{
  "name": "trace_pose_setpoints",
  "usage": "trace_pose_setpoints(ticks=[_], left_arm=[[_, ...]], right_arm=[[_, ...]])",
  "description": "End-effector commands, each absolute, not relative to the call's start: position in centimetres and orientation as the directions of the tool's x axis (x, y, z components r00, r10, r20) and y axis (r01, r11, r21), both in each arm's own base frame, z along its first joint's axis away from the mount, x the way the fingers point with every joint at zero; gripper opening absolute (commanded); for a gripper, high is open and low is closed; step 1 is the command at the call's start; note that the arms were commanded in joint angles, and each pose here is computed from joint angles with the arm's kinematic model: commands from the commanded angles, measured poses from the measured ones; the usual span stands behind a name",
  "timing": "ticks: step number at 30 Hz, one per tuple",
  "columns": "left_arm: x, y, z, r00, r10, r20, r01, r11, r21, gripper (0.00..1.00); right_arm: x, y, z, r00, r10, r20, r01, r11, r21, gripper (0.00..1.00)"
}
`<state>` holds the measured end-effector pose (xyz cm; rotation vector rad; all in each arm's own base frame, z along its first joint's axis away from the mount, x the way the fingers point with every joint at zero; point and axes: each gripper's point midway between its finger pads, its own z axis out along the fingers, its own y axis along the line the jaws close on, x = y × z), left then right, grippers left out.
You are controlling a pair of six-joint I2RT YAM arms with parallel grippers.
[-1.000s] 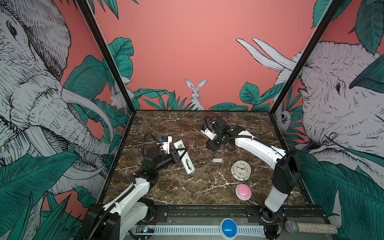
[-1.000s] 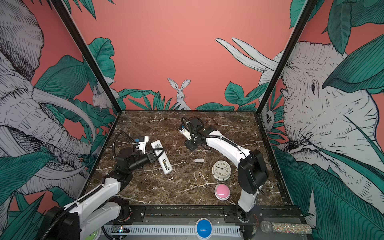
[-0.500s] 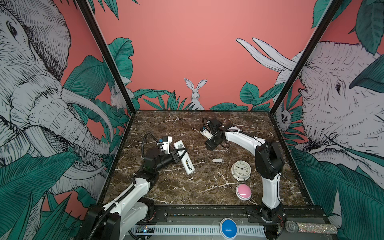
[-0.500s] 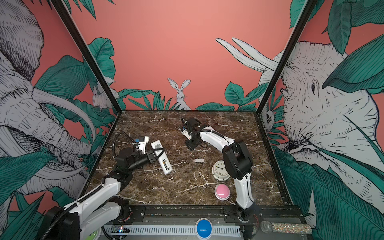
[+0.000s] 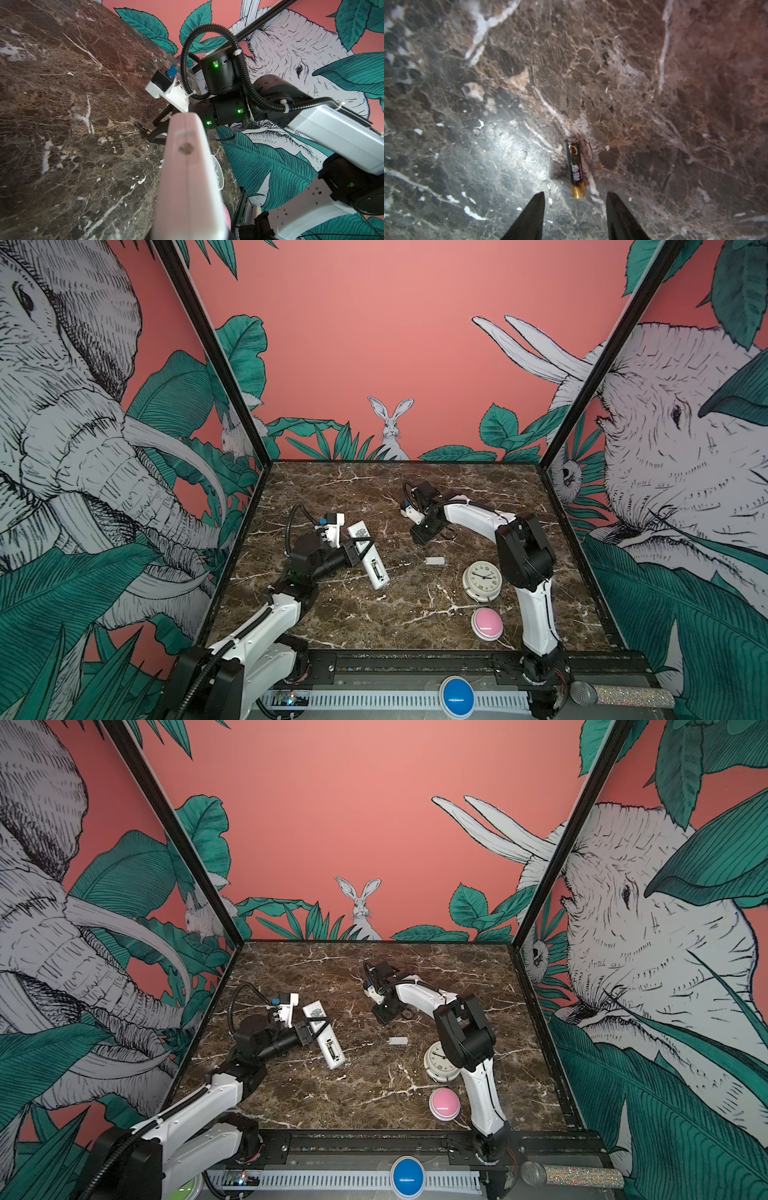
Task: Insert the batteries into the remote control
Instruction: 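Lower the right gripper and close on the second AA battery, then lift the second battery off the table with the right gripper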
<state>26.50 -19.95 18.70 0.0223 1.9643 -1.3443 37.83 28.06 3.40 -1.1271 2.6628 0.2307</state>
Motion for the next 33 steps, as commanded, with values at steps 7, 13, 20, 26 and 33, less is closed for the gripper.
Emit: trace_pose_setpoints(ticks=[7,13,20,26,33], left_arm=[[26.8,-19.9,19.2,-0.706,-0.389,-0.592,0.423,0.438,-0.793,0.00],[27.1,-20.0,19.2,-0.707,-0.392,-0.589,0.424,0.432,-0.796,0.00],[27.3,-20.1,19.2,-0.709,-0.389,-0.589,0.424,0.433,-0.796,0.00],[27.6,-20.2,19.2,-0.712,-0.386,-0.586,0.423,0.431,-0.797,0.00],[27.9,-20.3,19.3,-0.713,-0.386,-0.585,0.420,0.433,-0.797,0.00]], right_arm=[[38.7,28.2,2.6,-0.675,-0.683,-0.279,-0.722,0.690,0.058,0.46],[38.8,28.2,2.1,-0.674,-0.687,-0.271,-0.724,0.688,0.055,0.41],[38.7,27.7,1.8,-0.672,-0.698,-0.249,-0.726,0.686,0.039,0.35],[38.3,27.5,1.2,-0.668,-0.709,-0.226,-0.733,0.679,0.038,0.29],[37.8,27.1,0.6,-0.660,-0.726,-0.190,-0.744,0.666,0.040,0.20]])
